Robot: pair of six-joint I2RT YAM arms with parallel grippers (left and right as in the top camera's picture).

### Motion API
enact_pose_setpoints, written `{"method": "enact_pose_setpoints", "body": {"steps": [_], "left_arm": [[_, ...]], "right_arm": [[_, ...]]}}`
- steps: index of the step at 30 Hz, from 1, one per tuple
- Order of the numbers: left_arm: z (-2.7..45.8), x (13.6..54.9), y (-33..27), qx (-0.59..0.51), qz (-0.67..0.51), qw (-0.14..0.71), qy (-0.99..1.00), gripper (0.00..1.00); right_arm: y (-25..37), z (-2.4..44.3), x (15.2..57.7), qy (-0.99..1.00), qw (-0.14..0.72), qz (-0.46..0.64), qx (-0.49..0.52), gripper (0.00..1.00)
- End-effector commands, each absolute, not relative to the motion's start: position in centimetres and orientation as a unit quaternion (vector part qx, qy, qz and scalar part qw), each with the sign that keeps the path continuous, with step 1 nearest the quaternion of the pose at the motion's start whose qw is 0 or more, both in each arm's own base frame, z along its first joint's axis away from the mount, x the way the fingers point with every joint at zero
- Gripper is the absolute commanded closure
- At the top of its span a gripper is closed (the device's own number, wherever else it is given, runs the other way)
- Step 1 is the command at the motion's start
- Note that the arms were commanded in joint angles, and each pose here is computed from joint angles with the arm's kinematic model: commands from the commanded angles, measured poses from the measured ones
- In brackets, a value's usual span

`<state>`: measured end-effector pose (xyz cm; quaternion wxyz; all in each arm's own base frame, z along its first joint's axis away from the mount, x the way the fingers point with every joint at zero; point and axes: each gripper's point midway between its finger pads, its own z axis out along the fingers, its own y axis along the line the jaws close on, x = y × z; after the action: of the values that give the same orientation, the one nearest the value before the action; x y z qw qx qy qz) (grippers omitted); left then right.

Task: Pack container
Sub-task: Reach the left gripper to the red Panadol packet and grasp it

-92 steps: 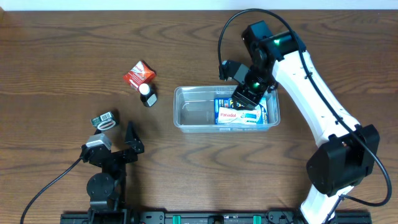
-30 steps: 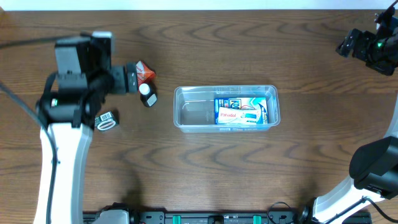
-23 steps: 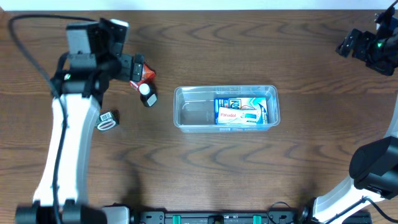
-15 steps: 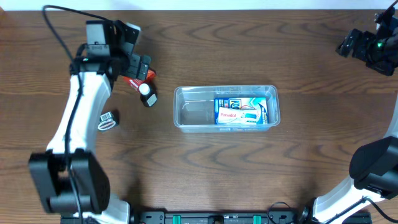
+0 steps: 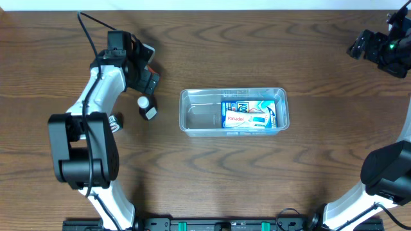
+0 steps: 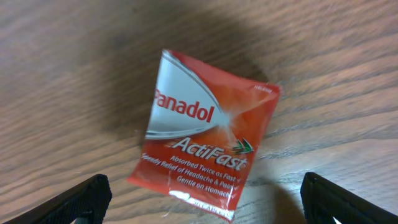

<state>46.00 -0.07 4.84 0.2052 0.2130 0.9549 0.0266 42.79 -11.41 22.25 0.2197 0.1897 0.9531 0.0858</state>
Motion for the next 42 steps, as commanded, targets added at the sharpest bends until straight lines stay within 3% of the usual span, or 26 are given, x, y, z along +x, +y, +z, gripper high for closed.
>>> {"method": "enact_pose_setpoints", "body": {"steps": [1, 15, 32, 42], "left_arm": [[3.9, 46.3, 0.5, 0.223, 0.035, 0.197, 0.954, 0.02], [3.5, 46.6, 0.1, 0.221, 0.022, 0.201, 0.954, 0.02], [5.2, 49.8, -1.0, 0.228, 0.01, 0.278, 0.933, 0.02], [3.1, 49.4, -1.0, 0.244, 0.009, 0.257, 0.935, 0.02]], "right_arm": [[-11.5, 23.8, 42.7, 0.948, 0.239, 0.085, 0.192, 0.01], [-11.5, 23.8, 42.7, 0.948, 0.239, 0.085, 0.192, 0.01], [-11.5, 23.8, 42.7, 0.948, 0.239, 0.085, 0.192, 0.01], [-11.5, 23.8, 42.7, 0.948, 0.239, 0.085, 0.192, 0.01]]}}
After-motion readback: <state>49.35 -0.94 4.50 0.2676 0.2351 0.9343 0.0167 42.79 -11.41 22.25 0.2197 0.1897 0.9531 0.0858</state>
